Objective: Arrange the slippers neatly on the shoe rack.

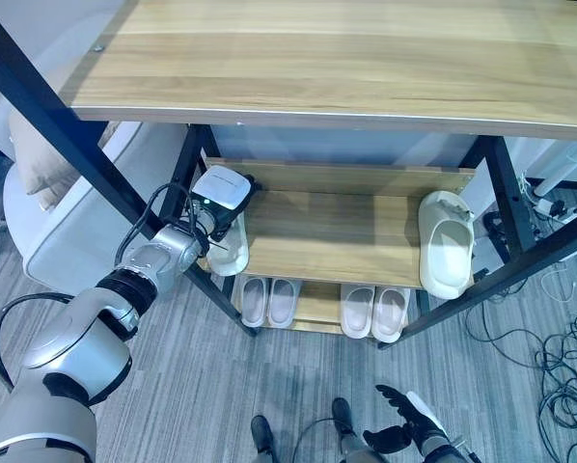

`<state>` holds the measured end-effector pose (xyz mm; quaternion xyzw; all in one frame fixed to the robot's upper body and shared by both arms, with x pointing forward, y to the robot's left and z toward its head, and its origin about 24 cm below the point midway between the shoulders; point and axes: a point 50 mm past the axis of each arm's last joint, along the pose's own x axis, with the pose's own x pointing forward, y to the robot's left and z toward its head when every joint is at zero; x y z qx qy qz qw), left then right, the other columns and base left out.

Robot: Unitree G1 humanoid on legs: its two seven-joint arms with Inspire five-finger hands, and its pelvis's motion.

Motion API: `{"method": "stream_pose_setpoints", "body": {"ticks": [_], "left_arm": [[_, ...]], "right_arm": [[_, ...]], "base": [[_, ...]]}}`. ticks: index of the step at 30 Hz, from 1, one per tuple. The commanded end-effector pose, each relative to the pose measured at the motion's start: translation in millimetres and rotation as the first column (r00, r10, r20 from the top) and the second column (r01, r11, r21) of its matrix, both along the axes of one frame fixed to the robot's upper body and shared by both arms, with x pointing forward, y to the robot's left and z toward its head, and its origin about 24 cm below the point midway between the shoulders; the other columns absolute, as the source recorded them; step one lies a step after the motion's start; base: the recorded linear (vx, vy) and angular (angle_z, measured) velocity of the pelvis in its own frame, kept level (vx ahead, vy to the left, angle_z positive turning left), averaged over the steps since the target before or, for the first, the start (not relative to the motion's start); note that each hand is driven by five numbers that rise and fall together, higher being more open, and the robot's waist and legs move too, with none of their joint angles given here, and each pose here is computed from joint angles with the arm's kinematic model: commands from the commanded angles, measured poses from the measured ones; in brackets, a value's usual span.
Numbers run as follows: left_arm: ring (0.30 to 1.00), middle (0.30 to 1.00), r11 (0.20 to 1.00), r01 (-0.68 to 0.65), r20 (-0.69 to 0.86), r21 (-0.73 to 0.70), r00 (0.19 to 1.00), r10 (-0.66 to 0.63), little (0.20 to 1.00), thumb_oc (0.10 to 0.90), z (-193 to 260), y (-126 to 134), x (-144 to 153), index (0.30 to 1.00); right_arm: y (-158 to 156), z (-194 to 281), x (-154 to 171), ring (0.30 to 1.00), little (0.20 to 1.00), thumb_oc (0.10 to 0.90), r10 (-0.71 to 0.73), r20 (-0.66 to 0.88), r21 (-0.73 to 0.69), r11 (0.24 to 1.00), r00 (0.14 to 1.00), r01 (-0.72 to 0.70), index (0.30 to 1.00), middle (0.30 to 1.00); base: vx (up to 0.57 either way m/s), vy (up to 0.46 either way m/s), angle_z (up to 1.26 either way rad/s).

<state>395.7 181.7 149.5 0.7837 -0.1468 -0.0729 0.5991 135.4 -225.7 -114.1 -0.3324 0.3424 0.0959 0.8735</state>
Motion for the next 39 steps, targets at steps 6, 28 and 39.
{"method": "stream_pose_setpoints", "body": {"ticks": [6, 28, 39], "left_arm": [[0.749, 0.749, 0.979, -0.204, 0.173, 0.010, 0.964, 0.200, 0.749, 0.700, 48, 32, 18, 0.749], [0.300, 0.300, 0.999, 0.044, 0.254, 0.001, 0.966, -0.043, 0.300, 0.400, 46, -21, 12, 0.300], [0.300, 0.300, 0.688, 0.724, 0.391, -0.044, 0.646, -0.656, 0.300, 0.400, 51, -252, -76, 0.300]], "right_arm": [[-15, 10, 6, 0.900, 0.900, 0.800, 0.010, 0.079, -0.044, 0.999, 0.997, -0.007, 0.900, 0.900], [-17, 13, 16, 0.900, 0.900, 0.800, -0.001, 0.123, -0.066, 0.998, 0.992, 0.009, 0.900, 0.900], [-24, 29, 42, 0.900, 0.900, 0.800, 0.005, 0.222, -0.106, 0.994, 0.975, 0.019, 0.900, 0.900]], "base": [[0.00, -0.002, -0.02], [0.00, -0.004, -0.02], [-0.01, -0.018, 0.00]]}}
